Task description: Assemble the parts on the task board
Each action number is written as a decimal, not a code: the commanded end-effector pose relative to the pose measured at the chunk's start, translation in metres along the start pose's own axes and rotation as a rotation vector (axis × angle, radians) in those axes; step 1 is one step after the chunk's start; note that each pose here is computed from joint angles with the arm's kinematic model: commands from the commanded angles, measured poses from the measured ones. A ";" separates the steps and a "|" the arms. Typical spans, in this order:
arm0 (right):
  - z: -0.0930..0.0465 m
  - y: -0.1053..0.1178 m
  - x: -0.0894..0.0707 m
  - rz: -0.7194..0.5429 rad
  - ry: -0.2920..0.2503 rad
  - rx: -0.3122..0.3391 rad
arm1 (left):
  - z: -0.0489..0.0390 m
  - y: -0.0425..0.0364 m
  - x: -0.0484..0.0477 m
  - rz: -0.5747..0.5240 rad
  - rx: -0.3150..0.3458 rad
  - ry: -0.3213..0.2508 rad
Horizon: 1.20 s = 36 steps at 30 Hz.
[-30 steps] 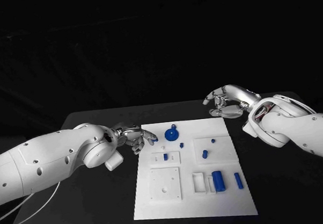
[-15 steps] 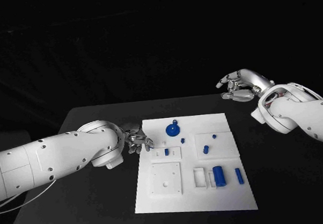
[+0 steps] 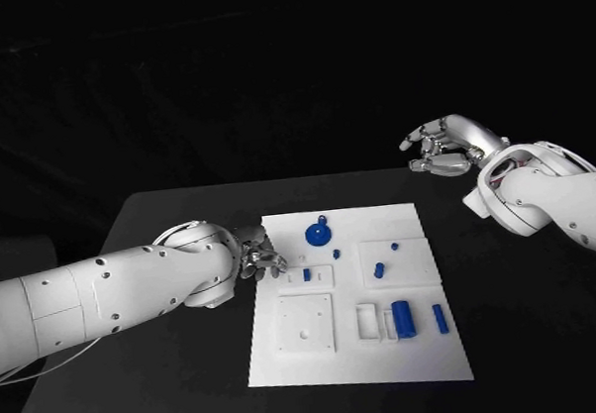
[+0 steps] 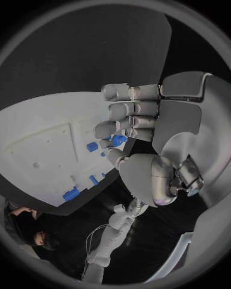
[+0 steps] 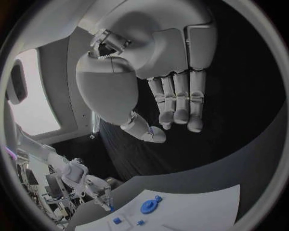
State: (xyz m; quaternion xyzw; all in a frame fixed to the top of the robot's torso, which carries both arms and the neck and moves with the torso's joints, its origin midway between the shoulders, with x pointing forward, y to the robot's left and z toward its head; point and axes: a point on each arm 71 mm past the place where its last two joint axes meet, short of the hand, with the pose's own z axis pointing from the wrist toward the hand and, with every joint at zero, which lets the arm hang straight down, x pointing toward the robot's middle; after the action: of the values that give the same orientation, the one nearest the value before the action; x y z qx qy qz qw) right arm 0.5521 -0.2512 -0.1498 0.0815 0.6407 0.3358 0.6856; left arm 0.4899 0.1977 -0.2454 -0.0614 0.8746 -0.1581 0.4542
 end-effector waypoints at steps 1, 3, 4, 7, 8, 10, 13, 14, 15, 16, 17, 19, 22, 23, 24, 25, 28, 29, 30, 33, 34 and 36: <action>0.001 0.003 0.001 0.007 0.007 -0.010 | 0.0022 -0.0046 0.0012 0.022 0.009 -0.002; 0.001 0.004 0.001 0.008 0.008 -0.012 | 0.0028 -0.0054 0.0023 0.024 0.008 0.012; 0.001 0.004 0.002 0.009 0.010 -0.013 | 0.0031 -0.0054 0.0034 0.029 0.008 0.027; 0.001 0.004 0.002 0.010 0.011 -0.013 | 0.0042 -0.0066 0.0055 0.025 0.007 0.055; 0.001 0.005 0.002 0.010 0.012 -0.013 | 0.0045 -0.0067 0.0059 0.025 0.007 0.057; 0.001 0.005 0.003 0.011 0.014 -0.015 | 0.0049 -0.0065 0.0070 0.025 0.007 0.062; 0.001 0.005 0.003 0.012 0.015 -0.014 | 0.0058 -0.0060 0.0077 0.024 0.005 0.066; 0.001 0.005 0.003 0.013 0.015 -0.014 | 0.0061 -0.0061 0.0079 0.026 0.004 0.069; 0.001 0.006 0.003 0.013 0.016 -0.014 | 0.0063 -0.0062 0.0081 0.026 0.004 0.071; 0.001 0.006 0.003 0.014 0.016 -0.014 | 0.0067 -0.0066 0.0083 0.027 0.005 0.074; 0.001 0.006 0.003 0.014 0.016 -0.014 | 0.0071 -0.0076 0.0089 0.027 0.006 0.078; 0.001 0.005 0.003 0.014 0.017 -0.014 | 0.0080 -0.0092 0.0104 0.029 0.009 0.085; 0.001 0.006 0.003 0.015 0.017 -0.014 | 0.0099 -0.0114 0.0118 0.027 0.010 0.092; 0.001 0.006 0.003 0.015 0.018 -0.014 | 0.0107 -0.0121 0.0120 0.028 0.010 0.094; 0.001 0.006 0.003 0.015 0.018 -0.014 | 0.0114 -0.0125 0.0121 0.029 0.009 0.094; 0.001 0.006 0.003 0.016 0.018 -0.014 | 0.0119 -0.0129 0.0124 0.030 0.009 0.095; 0.001 0.006 0.004 0.016 0.020 -0.015 | 0.0131 -0.0128 0.0141 0.029 0.008 0.101; 0.001 0.006 0.004 0.016 0.020 -0.015 | 0.0135 -0.0125 0.0148 0.029 0.007 0.105; 0.001 0.006 0.004 0.016 0.020 -0.015 | 0.0136 -0.0125 0.0150 0.028 0.007 0.106; 0.001 0.007 0.004 0.017 0.021 -0.015 | 0.0137 -0.0117 0.0153 0.030 0.004 0.113; 0.001 0.007 0.004 0.017 0.021 -0.016 | 0.0138 -0.0108 0.0152 0.028 0.001 0.116; 0.001 0.007 0.004 0.018 0.022 -0.016 | 0.0139 -0.0094 0.0154 0.020 -0.004 0.126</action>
State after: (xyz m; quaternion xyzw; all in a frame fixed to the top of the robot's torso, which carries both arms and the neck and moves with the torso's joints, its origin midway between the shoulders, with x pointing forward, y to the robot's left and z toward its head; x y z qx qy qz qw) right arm 0.5509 -0.2453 -0.1491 0.0820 0.6417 0.3434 0.6808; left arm 0.4935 0.1830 -0.2602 -0.0430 0.8956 -0.1517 0.4160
